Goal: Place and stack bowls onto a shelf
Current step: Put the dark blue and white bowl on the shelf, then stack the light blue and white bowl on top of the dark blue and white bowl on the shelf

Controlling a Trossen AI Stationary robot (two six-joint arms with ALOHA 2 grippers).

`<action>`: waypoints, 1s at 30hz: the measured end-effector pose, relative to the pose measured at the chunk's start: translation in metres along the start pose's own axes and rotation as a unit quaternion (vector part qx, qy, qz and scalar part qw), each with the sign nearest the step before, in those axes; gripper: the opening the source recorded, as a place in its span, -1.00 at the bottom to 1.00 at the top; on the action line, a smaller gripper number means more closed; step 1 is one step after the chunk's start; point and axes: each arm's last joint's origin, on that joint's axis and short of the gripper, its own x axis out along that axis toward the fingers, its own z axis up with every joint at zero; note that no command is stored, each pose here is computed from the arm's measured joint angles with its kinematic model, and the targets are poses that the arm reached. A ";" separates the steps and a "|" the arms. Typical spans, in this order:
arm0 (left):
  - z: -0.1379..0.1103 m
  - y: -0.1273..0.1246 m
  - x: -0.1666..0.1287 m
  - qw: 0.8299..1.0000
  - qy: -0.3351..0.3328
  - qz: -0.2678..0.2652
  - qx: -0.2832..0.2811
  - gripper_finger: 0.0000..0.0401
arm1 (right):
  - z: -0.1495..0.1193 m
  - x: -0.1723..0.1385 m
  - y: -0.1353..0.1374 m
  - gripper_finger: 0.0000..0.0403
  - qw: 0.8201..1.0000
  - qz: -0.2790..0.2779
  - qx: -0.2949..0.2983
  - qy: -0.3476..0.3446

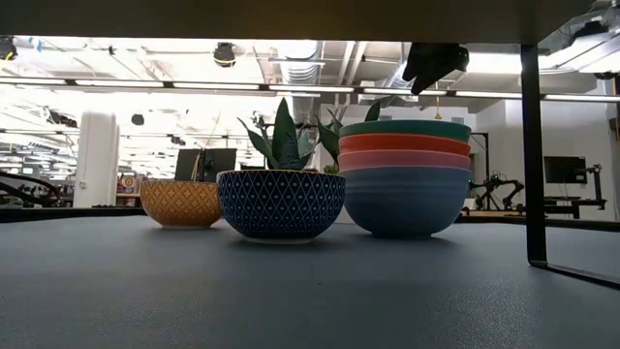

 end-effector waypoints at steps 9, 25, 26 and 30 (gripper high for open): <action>0.000 0.000 0.000 1.000 0.001 -0.005 -0.015 -0.41 | 0.000 0.000 0.000 0.21 1.000 0.000 0.000 0.000; 0.009 0.020 -0.088 0.995 -0.056 0.042 -0.064 -0.07 | 0.001 0.000 0.000 0.21 1.000 0.001 0.001 -0.003; 0.009 0.027 -0.098 0.993 -0.070 0.061 -0.067 -0.07 | 0.000 0.000 0.000 0.21 1.000 0.001 0.001 -0.003; 0.009 0.072 -0.131 0.977 -0.111 0.134 -0.124 -0.07 | 0.001 0.000 0.000 0.21 1.000 0.001 0.001 -0.003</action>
